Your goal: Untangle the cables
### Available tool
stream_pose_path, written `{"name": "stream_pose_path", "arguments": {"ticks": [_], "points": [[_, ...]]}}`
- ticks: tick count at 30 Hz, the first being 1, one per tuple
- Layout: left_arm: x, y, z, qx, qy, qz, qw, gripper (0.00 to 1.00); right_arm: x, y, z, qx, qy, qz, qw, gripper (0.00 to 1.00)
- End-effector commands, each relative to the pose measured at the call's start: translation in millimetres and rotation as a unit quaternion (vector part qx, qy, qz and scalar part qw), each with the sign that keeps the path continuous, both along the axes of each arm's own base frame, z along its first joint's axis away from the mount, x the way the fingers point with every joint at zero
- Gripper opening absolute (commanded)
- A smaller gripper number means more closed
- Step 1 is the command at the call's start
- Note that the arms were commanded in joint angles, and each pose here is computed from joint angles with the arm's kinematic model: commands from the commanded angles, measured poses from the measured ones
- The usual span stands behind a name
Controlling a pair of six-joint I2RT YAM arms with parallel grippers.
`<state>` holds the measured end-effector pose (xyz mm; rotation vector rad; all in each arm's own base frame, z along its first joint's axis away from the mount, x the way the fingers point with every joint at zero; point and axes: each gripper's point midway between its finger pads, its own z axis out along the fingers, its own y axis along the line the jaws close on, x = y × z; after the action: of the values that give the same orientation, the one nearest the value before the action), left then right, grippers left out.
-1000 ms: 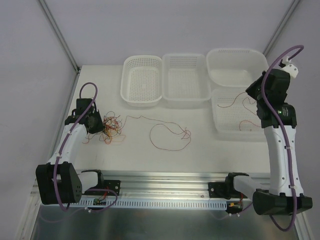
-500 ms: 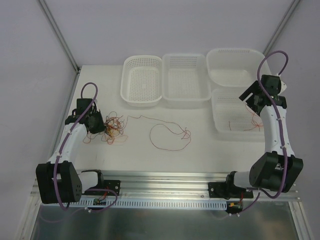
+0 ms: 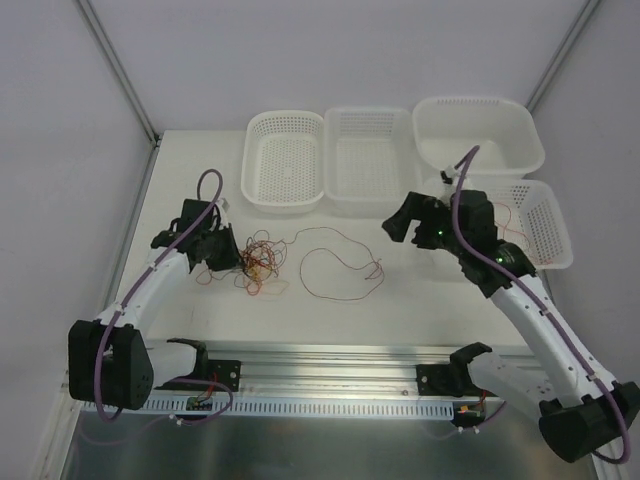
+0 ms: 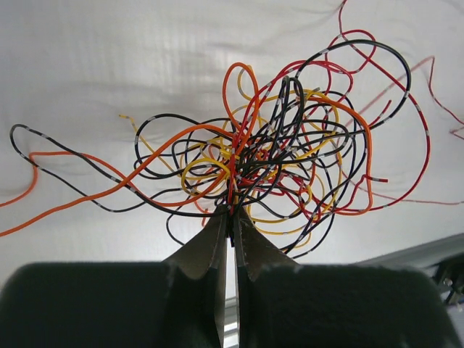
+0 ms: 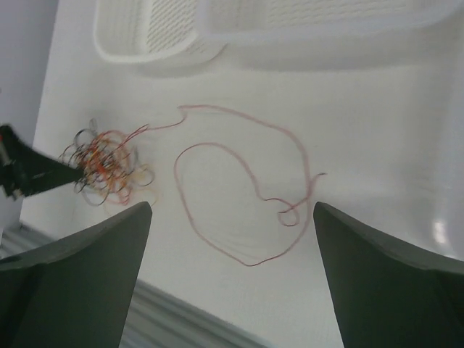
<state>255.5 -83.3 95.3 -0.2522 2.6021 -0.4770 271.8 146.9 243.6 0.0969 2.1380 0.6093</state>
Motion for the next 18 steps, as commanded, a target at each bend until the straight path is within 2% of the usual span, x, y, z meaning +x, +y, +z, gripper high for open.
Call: {"name": "stream_pose_path", "arguments": {"ticks": [1, 5, 6, 9, 18], "points": [[-16.4, -40.7, 8.3, -0.051, 0.005, -0.02, 0.998, 0.0, -4.5, 70.0, 15.2, 0.056, -0.042, 0.102, 0.992, 0.98], [-25.7, -63.5, 15.6, -0.063, -0.004, -0.016, 0.998, 0.0, -29.2, 134.8, -0.9, 0.043, -0.041, 0.206, 0.977, 0.91], [-27.7, -67.2, 17.0, -0.065, -0.006, -0.016, 0.998, 0.0, -28.7, 147.7, -7.9, 0.047, -0.039, 0.218, 0.974, 0.84], [-33.5, -82.9, 24.7, -0.071, -0.019, -0.023, 0.997, 0.0, -37.1, 178.0, -18.4, 0.065, -0.036, 0.255, 0.964, 0.76], [-38.1, -112.0, 30.1, -0.078, -0.025, -0.027, 0.996, 0.0, -44.2, 219.3, -57.7, 0.049, 0.008, 0.298, 0.953, 0.71]]}}
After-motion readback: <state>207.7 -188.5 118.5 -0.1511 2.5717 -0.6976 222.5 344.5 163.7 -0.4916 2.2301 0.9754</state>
